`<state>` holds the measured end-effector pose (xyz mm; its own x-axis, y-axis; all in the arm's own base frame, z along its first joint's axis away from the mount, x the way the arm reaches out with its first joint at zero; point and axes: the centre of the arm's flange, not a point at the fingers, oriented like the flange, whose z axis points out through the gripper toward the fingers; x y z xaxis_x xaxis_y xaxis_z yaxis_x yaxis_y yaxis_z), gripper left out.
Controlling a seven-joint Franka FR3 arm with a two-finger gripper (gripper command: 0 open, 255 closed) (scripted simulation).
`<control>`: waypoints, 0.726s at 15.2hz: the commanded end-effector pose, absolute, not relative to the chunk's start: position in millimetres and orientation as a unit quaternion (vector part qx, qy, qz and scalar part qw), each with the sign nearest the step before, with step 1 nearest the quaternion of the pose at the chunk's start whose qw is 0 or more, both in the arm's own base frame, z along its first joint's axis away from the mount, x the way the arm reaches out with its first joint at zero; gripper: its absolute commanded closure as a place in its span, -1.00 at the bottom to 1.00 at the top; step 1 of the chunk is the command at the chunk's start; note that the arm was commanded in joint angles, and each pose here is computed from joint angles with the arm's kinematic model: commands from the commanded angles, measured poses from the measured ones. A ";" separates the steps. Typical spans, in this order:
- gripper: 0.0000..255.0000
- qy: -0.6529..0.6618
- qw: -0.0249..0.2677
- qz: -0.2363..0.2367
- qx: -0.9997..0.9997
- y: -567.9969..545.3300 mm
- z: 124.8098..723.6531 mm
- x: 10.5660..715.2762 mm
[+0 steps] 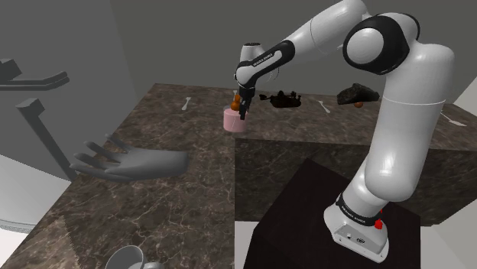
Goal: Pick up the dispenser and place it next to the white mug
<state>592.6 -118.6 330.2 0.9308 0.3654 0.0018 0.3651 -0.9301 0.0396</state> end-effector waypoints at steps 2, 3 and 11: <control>1.00 0.186 0.019 0.004 0.982 -118.4 329.3 592.8; 1.00 0.186 0.019 0.004 0.982 -118.3 329.3 592.8; 1.00 0.186 0.019 0.004 0.982 -118.2 355.8 592.7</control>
